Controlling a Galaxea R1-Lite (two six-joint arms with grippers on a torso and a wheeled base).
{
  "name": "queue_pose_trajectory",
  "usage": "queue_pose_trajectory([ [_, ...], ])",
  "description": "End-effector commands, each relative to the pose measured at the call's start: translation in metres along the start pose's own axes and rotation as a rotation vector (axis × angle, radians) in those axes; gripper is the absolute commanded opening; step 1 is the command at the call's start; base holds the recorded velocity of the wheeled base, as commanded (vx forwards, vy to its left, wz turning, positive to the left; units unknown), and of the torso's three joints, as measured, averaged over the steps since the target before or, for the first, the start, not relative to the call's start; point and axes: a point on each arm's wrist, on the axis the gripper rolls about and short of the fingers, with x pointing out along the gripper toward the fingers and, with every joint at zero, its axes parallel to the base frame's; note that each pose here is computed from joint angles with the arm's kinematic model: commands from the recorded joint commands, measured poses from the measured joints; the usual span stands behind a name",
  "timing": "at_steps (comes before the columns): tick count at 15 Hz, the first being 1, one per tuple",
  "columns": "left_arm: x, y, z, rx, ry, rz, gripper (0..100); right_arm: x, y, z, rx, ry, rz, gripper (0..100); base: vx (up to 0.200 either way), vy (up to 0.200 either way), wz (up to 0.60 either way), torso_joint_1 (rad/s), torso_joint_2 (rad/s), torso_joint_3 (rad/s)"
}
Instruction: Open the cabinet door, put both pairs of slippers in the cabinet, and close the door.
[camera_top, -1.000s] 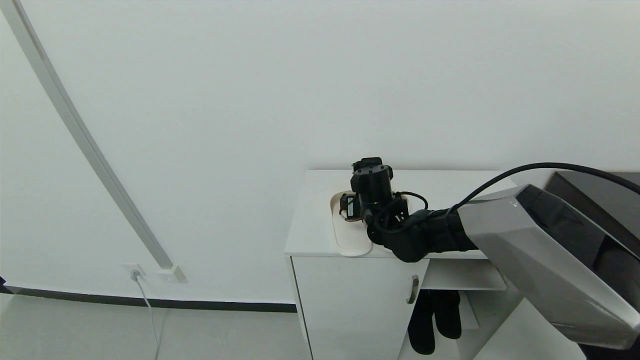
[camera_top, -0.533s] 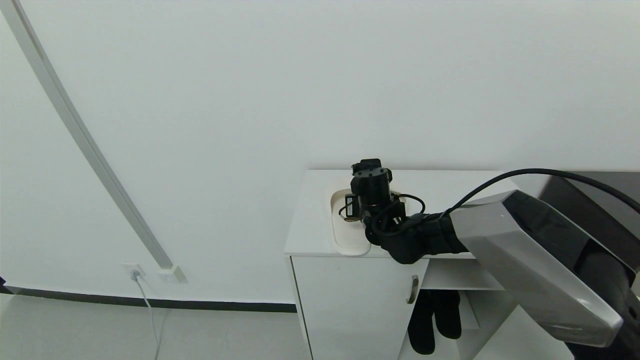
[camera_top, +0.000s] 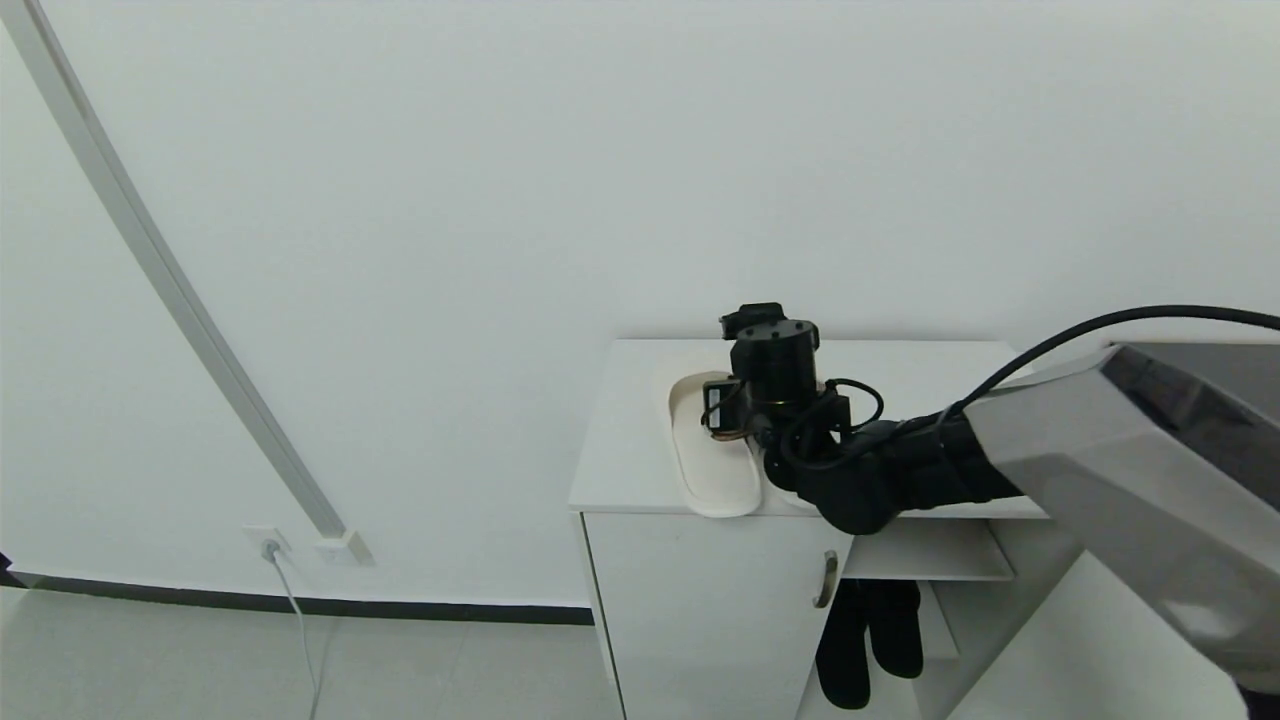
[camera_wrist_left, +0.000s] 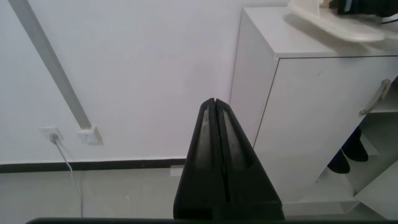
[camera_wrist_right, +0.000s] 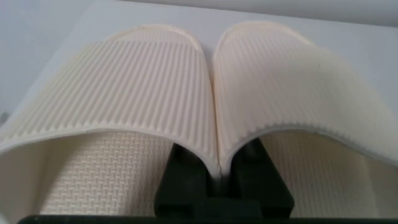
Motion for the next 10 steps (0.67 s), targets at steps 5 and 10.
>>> queue_pose_trajectory([
  [5,0.000,0.000,0.000,0.003,0.002,-0.001,0,-0.125,-0.057,0.047,-0.013,-0.045,0.225,0,0.000,0.000,0.00,0.000,0.00,0.000],
  [10,0.000,0.000,0.000,0.003,0.002,-0.001,0,-0.165,-0.066,0.040,-0.030,-0.014,0.296,0,0.000,0.000,0.00,0.000,0.00,0.000],
])
